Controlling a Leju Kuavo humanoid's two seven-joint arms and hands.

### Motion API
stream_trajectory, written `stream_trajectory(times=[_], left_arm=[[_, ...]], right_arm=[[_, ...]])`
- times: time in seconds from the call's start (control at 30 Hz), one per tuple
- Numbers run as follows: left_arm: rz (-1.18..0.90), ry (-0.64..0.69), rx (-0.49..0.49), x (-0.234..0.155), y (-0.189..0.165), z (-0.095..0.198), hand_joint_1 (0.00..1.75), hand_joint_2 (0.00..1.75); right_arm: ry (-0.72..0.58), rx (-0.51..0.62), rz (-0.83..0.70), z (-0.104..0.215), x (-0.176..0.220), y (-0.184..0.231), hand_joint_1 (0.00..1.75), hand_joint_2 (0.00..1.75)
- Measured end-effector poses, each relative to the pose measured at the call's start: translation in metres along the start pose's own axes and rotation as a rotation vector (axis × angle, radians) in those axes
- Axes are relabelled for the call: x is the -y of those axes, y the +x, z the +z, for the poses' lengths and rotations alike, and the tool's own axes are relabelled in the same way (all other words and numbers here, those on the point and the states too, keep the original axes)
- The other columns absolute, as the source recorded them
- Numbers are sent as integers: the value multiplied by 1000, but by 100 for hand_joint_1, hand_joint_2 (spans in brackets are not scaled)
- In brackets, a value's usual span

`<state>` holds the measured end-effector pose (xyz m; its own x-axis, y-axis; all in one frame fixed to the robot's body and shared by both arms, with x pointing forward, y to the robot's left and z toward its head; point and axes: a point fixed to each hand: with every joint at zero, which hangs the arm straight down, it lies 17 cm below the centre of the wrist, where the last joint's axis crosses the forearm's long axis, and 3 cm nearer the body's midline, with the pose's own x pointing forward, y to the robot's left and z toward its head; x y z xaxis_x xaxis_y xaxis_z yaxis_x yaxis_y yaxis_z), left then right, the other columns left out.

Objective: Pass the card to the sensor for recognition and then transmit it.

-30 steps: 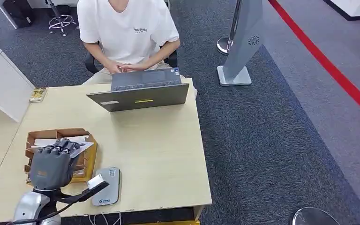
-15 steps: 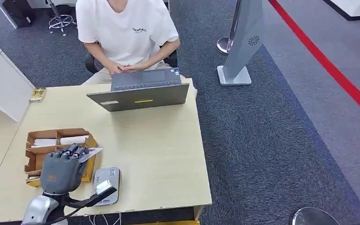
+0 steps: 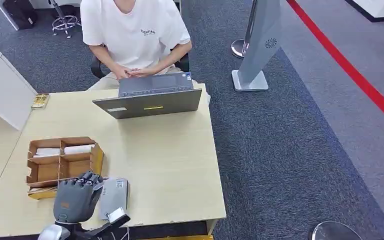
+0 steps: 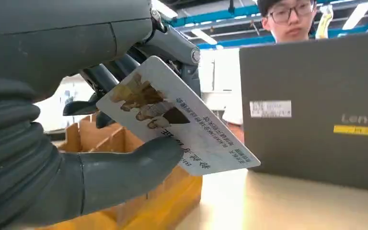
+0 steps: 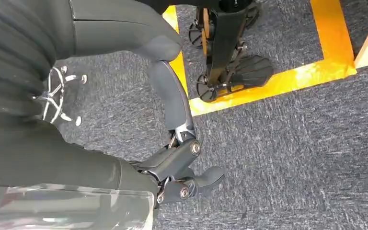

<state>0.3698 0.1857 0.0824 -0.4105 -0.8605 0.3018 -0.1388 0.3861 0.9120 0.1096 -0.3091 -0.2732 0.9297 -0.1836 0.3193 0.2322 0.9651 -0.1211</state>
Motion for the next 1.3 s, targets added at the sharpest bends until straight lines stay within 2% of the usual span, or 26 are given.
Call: stream_trajectory(times=[0.23,1.3], left_arm=[[27,-56,-16,23,3,13,175,175],[102,-171,-97,64,7,37,175,175]], right_arm=[[-1,-5,-5,0,1,-2,0,175],[5,-20,-3,1,-4,-6,0,175]])
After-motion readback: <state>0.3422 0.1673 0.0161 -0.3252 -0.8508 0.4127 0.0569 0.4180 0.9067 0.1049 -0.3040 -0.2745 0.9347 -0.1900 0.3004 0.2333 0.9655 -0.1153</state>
